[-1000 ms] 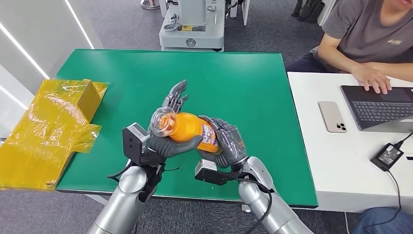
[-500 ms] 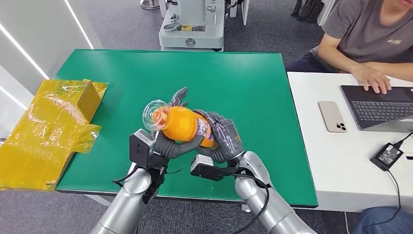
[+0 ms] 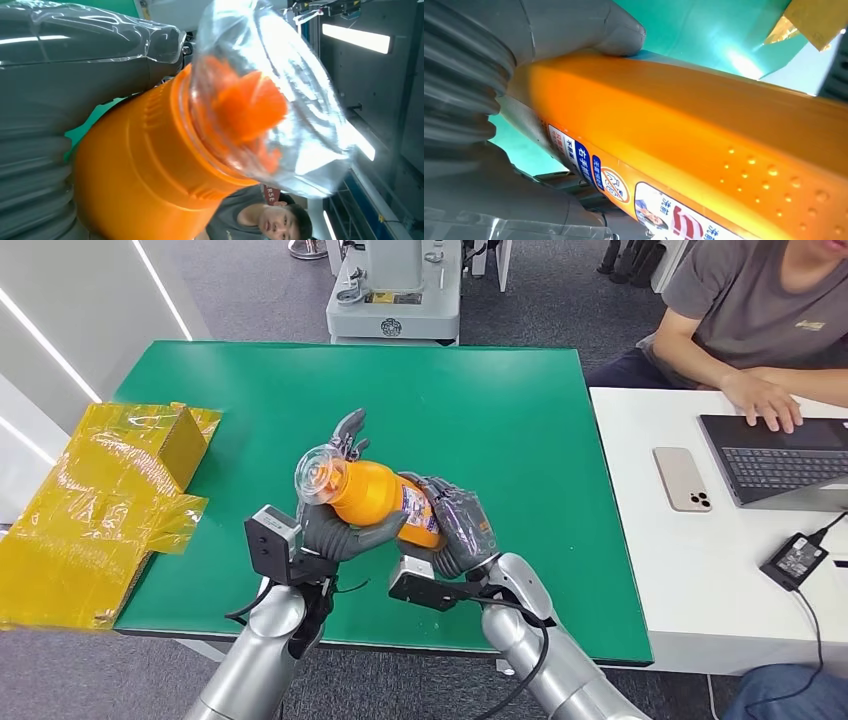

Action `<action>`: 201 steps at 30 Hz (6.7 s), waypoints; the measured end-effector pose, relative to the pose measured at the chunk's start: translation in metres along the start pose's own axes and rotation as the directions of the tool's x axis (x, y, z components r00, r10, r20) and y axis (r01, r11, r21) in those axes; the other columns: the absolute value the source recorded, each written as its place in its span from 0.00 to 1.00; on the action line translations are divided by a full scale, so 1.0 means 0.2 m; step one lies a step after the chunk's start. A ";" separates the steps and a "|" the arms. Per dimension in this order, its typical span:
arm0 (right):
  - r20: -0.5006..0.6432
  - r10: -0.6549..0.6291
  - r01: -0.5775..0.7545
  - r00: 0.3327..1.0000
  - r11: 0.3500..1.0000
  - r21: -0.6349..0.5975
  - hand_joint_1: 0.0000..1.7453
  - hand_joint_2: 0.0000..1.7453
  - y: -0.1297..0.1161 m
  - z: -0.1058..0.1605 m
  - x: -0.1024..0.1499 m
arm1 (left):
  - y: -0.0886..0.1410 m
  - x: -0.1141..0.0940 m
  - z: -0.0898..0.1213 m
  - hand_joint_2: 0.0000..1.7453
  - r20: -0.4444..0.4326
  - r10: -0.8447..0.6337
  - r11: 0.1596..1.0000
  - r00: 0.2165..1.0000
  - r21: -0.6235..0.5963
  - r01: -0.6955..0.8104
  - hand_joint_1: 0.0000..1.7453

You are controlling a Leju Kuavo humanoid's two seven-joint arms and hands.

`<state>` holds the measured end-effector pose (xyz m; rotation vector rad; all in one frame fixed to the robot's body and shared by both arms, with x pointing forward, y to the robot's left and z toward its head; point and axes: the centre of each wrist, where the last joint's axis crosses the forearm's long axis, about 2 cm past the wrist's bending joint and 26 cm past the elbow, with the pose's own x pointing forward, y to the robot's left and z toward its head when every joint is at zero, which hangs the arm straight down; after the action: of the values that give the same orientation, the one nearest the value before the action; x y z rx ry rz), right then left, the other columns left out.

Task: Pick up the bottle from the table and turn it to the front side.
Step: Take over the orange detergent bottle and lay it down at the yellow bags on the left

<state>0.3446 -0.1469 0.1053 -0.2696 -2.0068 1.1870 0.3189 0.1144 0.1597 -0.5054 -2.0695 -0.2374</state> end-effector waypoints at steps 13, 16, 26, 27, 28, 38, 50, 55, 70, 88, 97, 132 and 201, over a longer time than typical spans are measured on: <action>-0.034 -0.004 0.005 0.999 0.999 0.035 1.00 1.00 0.03 0.03 -0.03 | 0.00 0.01 -0.01 1.00 0.009 0.013 1.000 1.000 -0.003 -0.013 1.00; -0.035 -0.002 0.003 0.999 0.999 0.036 1.00 1.00 0.03 0.02 -0.04 | 0.00 0.01 -0.01 1.00 0.009 0.028 1.000 1.000 -0.013 -0.028 1.00; -0.038 -0.006 0.008 0.999 0.999 0.039 1.00 1.00 0.03 0.02 -0.03 | 0.00 0.01 -0.01 1.00 0.008 0.042 0.999 0.999 -0.030 -0.041 1.00; -0.037 -0.007 0.009 0.999 0.999 0.039 0.80 1.00 0.03 0.01 -0.03 | 0.00 0.01 -0.01 1.00 0.008 0.042 0.999 0.999 -0.030 -0.042 1.00; -0.037 -0.008 0.010 0.999 0.999 0.039 0.55 1.00 0.04 0.01 -0.03 | 0.00 0.01 -0.01 1.00 0.008 0.042 0.999 0.999 -0.030 -0.042 1.00; -0.019 -0.060 0.060 0.998 0.998 -0.019 0.00 1.00 0.05 -0.02 0.01 | 0.01 0.01 0.00 1.00 -0.001 0.022 1.000 1.000 -0.020 -0.022 1.00; 0.150 -0.145 0.176 0.978 0.959 -0.221 0.00 1.00 -0.03 -0.04 0.20 | 0.04 0.00 0.02 1.00 -0.003 -0.050 0.999 0.999 0.012 0.050 1.00; 0.221 -0.174 0.233 0.960 0.932 -0.276 0.00 1.00 -0.08 0.01 0.28 | 0.09 0.01 0.02 1.00 0.009 -0.145 0.988 0.989 0.056 0.145 1.00; 0.354 -0.246 0.391 0.902 0.812 -0.434 0.00 1.00 -0.16 0.17 0.44 | 0.35 0.12 0.02 1.00 0.037 -0.491 0.849 0.870 0.245 0.468 1.00; 0.381 -0.283 0.447 0.880 0.766 -0.463 0.00 1.00 -0.16 0.25 0.49 | 0.90 0.18 0.14 1.00 -0.150 -0.980 0.102 0.128 0.170 0.980 1.00; 0.386 -0.303 0.463 0.871 0.769 -0.440 0.00 1.00 -0.15 0.26 0.50 | 1.06 0.13 0.19 1.00 -0.152 -0.977 -0.145 -0.147 -0.024 0.989 1.00; 0.393 -0.330 0.485 0.858 0.771 -0.412 0.00 1.00 -0.12 0.28 0.54 | 1.26 -0.20 0.50 1.00 0.140 -0.948 -0.285 -0.284 -0.769 0.572 0.49; 0.346 -0.372 0.497 0.862 0.758 -0.422 0.00 1.00 -0.06 0.31 0.55 | 0.26 0.15 0.17 1.00 0.212 0.531 0.805 0.821 0.176 -0.566 0.00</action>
<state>0.2283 -0.1370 0.1547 0.1102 -2.4002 0.3971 0.3022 0.1803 0.1651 -0.9769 -1.9630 0.3992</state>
